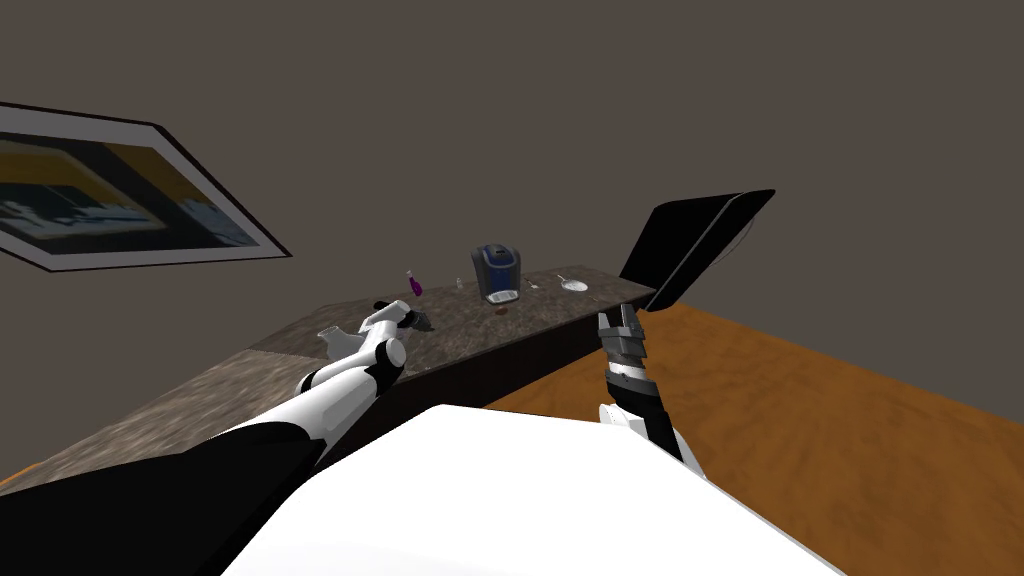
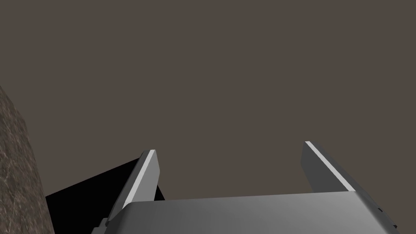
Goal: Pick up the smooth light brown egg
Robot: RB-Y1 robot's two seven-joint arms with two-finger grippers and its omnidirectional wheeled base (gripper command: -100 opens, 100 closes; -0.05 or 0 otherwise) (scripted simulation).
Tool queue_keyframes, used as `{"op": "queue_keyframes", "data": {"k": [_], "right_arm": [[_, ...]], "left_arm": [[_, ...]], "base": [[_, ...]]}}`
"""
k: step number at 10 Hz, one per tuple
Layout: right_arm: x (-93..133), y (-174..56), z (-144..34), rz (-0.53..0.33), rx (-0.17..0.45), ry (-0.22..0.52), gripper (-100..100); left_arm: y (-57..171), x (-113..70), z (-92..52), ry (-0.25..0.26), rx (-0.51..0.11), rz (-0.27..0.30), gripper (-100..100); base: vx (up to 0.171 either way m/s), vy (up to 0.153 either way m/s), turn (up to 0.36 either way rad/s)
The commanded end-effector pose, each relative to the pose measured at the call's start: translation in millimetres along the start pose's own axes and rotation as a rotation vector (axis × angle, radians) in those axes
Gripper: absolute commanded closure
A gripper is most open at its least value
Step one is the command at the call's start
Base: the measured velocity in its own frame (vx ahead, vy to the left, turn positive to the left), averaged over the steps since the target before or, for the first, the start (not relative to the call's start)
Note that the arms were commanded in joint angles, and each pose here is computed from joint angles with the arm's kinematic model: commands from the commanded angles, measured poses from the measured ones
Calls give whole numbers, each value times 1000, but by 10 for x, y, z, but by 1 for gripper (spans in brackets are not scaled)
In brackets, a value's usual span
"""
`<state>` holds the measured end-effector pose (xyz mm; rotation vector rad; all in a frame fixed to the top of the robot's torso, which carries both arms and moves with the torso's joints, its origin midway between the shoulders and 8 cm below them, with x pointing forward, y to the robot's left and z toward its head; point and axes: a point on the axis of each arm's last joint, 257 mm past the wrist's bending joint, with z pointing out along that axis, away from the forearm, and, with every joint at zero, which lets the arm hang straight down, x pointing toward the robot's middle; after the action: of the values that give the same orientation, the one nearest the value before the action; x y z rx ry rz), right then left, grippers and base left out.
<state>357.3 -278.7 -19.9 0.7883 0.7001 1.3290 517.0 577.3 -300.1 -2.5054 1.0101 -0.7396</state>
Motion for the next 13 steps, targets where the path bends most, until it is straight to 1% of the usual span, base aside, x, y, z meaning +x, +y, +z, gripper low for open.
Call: {"op": "queue_keyframes", "data": {"k": [1, 4, 5, 7, 9, 11, 13], "right_arm": [[0, 0, 0, 0, 0, 0, 0], [0, 0, 0, 0, 0, 0, 0], [0, 0, 0, 0, 0, 0, 0], [0, 0, 0, 0, 0, 0, 0], [0, 0, 0, 0, 0, 0, 0], [0, 0, 0, 0, 0, 0, 0], [0, 0, 0, 0, 0, 0, 0]], "left_arm": [[0, 0, 0, 0, 0, 0, -100], [0, 0, 0, 0, 0, 0, -100], [-26, -153, -33, -8, 2, -17, -100], [-31, -309, -76, -15, -7, -37, -100], [-1, -425, -125, -15, -32, -57, -100], [64, -458, -177, -6, -74, -74, -100], [106, -435, -204, 3, -101, -79, -100]], "base": [[-1, 5, 15], [0, 1, 3], [25, -18, 102], [46, -58, 75], [41, -45, 4], [10, -36, -63], [-11, -16, -62]]}}
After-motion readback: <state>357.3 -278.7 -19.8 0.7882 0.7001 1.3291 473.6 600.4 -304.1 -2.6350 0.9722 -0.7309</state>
